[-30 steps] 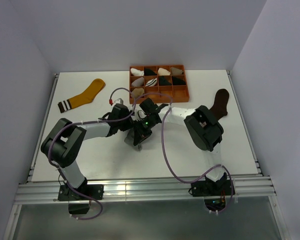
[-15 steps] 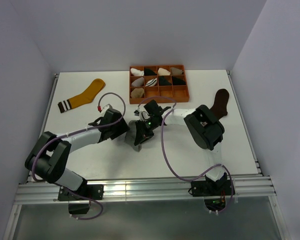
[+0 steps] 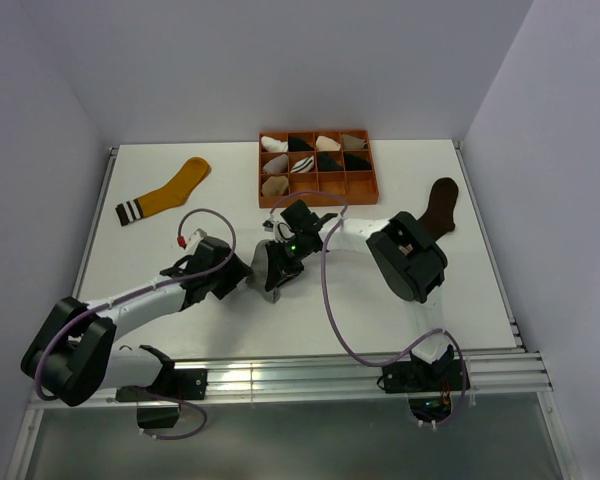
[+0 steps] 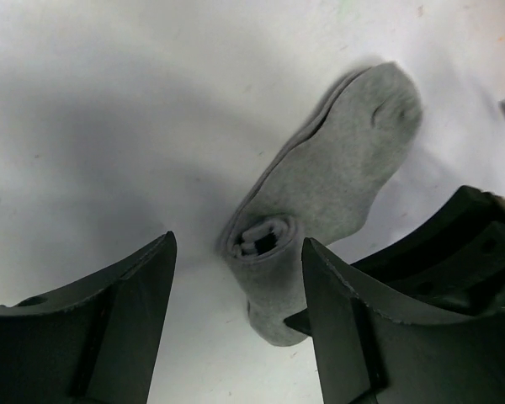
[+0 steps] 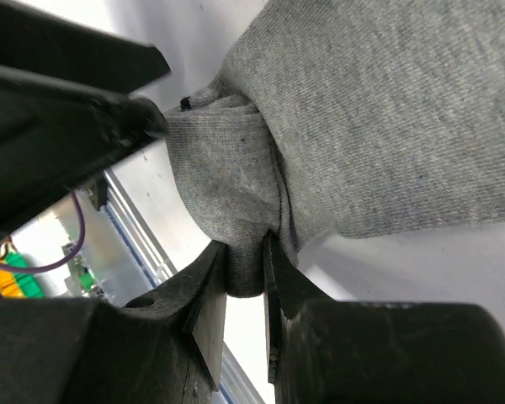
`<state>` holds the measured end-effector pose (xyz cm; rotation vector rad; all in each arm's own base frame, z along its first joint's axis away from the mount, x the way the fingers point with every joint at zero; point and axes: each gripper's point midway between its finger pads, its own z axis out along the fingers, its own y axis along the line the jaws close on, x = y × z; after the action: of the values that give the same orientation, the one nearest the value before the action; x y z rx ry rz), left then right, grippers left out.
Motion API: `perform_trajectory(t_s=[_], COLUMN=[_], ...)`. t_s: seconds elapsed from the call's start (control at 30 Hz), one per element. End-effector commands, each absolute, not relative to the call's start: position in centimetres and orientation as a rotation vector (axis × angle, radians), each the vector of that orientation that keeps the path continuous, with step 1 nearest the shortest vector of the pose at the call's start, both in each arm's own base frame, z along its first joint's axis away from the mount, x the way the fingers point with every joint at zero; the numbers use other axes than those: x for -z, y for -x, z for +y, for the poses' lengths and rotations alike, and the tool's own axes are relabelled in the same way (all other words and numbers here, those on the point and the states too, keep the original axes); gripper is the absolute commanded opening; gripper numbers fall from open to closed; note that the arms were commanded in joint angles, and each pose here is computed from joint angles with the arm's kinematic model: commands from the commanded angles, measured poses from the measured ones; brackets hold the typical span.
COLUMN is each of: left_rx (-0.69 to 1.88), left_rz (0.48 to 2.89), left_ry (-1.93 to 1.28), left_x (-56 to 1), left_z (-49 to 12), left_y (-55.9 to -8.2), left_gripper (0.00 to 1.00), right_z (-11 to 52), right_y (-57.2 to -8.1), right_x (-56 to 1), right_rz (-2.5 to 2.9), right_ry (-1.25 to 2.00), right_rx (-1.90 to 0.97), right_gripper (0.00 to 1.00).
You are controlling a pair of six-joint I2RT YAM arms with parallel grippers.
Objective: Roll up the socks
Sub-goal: Roll the sock at the center of the board.
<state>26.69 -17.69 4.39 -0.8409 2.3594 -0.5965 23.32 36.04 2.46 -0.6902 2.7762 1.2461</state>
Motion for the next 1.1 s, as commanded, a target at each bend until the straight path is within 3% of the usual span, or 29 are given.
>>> perform_trajectory(t_s=[0.0, 0.3, 0.4, 0.43, 0.5, 0.53, 0.63, 0.8, 1.07], left_rx=[0.678, 0.602, 0.531, 0.507, 0.469, 0.456, 0.429, 0.375, 0.346], left_rz=[2.311, 2.379, 2.401, 2.408, 2.419, 2.425, 2.457, 2.529, 2.633], left_ry=[0.871, 0.862, 0.884, 0.888, 0.887, 0.885, 0.863, 0.785, 0.607], left_x=[-5.4, -2.7, -1.5, -1.0, -0.5, -0.4, 0.2, 1.1, 1.6], left_z=[-19.0, -19.5, -18.6, -18.2, -17.7, -17.6, -17.6, -17.5, -18.0], left_y=[-27.2, -25.8, -25.3, -25.0, -24.8, -24.8, -24.6, -24.3, -24.7], left_gripper=[0.66, 0.6, 0.47, 0.39, 0.3, 0.2, 0.06, 0.0, 0.0], right_z=[34.0, 34.5, 34.5, 34.4, 34.4, 34.3, 34.4, 35.3, 33.8], right_y=[-24.1, -23.9, -24.0, -23.9, -24.0, -23.9, -23.7, -24.0, -24.9], right_x=[1.8, 1.9, 1.7, 1.7, 1.6, 1.3, 0.4, -3.5, -7.2], right_rz=[2.86, 2.87, 2.86, 2.86, 2.847, 2.837, 2.774, 2.539, 2.205], right_ry=[0.676, 0.696, 0.695, 0.695, 0.701, 0.705, 0.734, 0.817, 0.901], right_rx=[-0.911, -0.901, -0.897, -0.895, -0.893, -0.892, -0.904, -0.872, -0.53], right_gripper=[0.0, 0.0, 0.0, 0.0, 0.0, 0.0, 0.0, 0.29, 0.48])
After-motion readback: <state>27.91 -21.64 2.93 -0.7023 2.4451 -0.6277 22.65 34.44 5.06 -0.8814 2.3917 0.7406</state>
